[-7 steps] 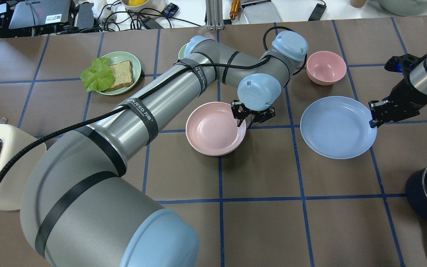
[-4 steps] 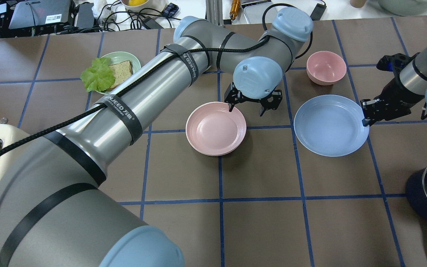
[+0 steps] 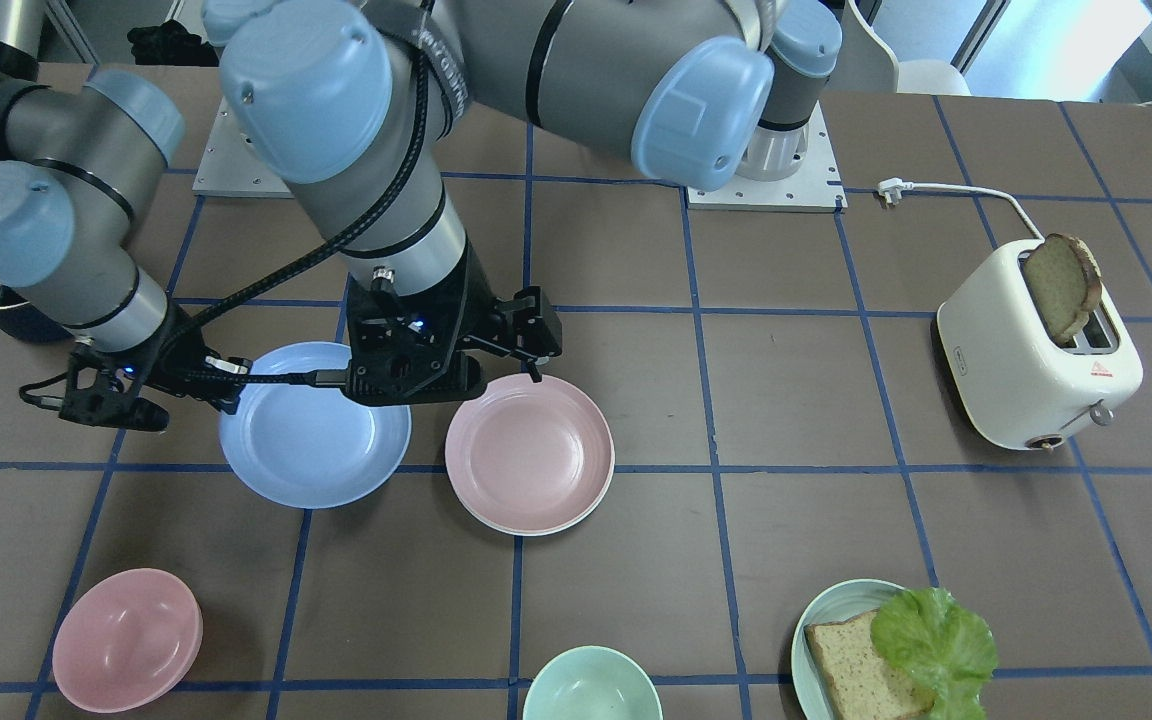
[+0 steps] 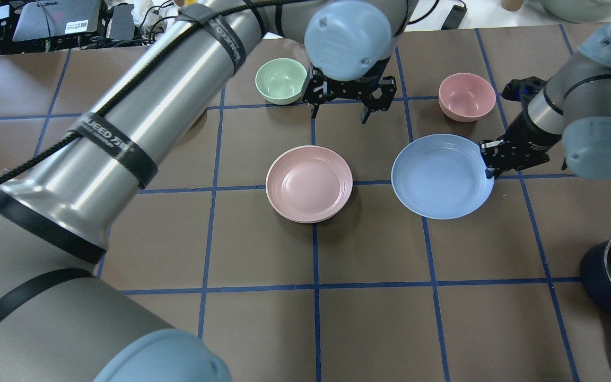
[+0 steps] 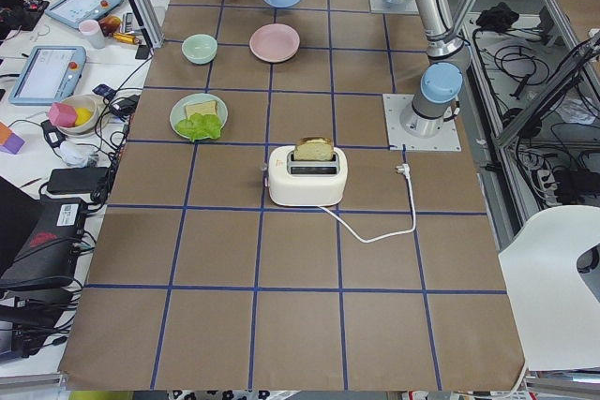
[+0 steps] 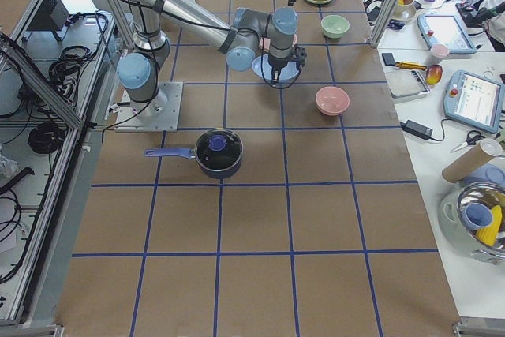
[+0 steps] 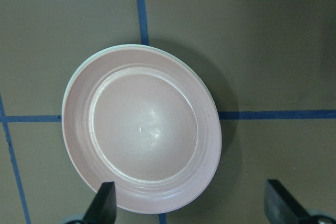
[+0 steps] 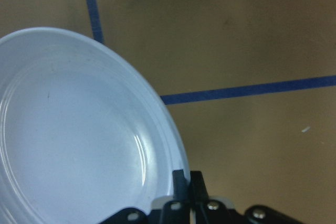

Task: Stack three plates with pink and blue
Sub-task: 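Carry the blue plate with the right gripper onto the pink plate while the left withdraws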

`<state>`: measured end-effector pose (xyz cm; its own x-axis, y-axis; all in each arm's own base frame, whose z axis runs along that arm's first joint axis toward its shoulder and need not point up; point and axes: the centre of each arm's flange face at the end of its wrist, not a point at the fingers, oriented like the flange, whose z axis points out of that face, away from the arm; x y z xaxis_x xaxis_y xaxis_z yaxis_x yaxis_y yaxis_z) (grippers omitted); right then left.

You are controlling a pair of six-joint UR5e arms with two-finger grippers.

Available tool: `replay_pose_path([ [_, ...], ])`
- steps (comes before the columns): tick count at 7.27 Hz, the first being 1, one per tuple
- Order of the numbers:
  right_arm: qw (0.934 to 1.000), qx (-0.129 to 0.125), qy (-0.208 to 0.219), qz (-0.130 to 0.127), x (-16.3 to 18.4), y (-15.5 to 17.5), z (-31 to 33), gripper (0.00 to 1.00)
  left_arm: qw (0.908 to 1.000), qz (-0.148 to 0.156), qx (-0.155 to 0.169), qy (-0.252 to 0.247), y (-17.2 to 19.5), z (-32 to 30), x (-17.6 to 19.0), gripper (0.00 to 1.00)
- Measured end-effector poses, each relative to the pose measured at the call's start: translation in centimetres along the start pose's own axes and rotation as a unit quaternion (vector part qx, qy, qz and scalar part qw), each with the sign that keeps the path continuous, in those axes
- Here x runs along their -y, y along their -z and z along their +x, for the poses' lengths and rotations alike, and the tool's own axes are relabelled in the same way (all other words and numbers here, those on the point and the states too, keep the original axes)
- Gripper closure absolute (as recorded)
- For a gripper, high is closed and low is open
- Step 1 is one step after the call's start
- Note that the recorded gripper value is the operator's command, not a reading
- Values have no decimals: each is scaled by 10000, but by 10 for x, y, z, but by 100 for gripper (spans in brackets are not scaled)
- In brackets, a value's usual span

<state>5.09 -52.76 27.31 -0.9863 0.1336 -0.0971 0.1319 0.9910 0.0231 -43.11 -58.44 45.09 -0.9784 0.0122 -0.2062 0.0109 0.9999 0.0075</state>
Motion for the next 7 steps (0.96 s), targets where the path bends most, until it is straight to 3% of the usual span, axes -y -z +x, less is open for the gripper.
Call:
replay_pose_path([
  [2,9997,8,-226,126,1,9,-62,100,10000,-33,-45,-48,26,-48,5,2],
  [4,9990,13,-429,96,-4,17,-104,100,9997,-206,-29,-92,39,-94,4,6],
  [7,9974,-34,-713,-75,-28,-10,-170,100,9989,-456,-21,115,39,-155,-12,9],
])
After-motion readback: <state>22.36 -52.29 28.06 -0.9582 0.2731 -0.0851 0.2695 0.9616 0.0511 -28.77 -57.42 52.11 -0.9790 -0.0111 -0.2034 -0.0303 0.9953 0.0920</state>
